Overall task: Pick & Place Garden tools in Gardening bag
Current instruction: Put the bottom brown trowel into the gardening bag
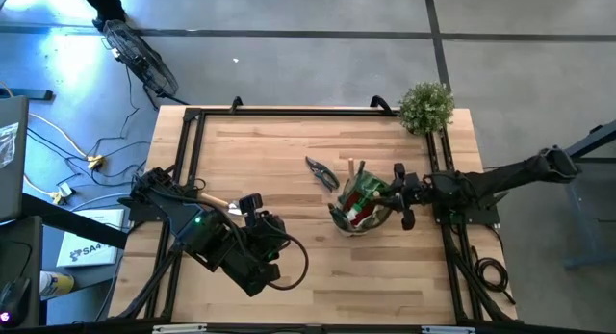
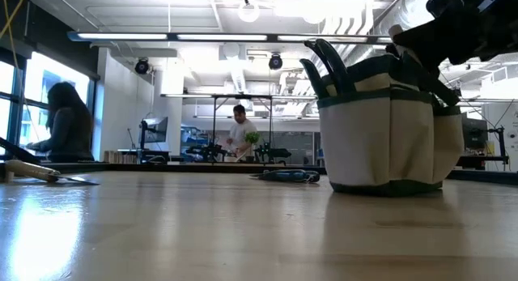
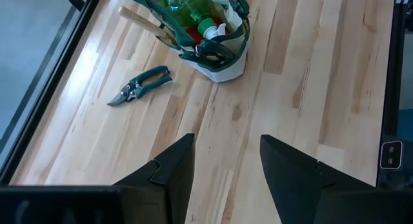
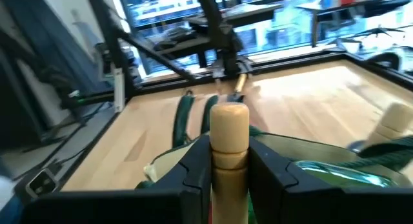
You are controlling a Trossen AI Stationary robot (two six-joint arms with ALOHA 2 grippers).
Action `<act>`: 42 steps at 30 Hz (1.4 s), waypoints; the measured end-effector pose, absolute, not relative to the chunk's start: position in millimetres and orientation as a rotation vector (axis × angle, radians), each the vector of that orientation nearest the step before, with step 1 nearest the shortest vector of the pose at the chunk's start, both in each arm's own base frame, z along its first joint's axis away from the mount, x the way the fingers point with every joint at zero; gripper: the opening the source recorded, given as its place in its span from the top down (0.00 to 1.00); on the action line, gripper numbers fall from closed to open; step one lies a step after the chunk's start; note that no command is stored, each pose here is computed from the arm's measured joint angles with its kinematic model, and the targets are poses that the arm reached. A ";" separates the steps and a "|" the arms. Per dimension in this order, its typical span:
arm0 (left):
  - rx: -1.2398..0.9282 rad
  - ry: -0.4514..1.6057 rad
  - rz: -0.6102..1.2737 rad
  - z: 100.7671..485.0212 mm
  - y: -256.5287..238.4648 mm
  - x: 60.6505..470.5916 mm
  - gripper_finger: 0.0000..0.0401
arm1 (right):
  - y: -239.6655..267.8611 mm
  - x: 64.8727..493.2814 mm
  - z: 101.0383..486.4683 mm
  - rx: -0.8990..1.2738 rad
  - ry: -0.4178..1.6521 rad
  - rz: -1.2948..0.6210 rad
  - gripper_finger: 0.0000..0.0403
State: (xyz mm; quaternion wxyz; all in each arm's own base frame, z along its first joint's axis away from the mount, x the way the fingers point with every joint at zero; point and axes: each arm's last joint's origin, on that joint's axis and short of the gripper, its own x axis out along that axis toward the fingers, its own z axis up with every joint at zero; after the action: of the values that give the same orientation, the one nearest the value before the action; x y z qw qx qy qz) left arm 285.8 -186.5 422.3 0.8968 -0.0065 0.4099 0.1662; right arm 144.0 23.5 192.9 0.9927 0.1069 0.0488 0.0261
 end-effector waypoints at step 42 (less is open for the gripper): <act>0.031 0.904 0.331 407.3 -194.8 296.5 0.58 | 83.9 117.2 169.4 -0.021 0.046 -0.635 0.85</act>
State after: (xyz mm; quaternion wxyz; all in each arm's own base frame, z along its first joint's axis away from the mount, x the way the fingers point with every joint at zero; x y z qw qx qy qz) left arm 296.5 -194.8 407.3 0.8863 0.0150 0.4347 0.1591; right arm 117.2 83.9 169.4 0.9496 -0.0104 0.0225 -0.3124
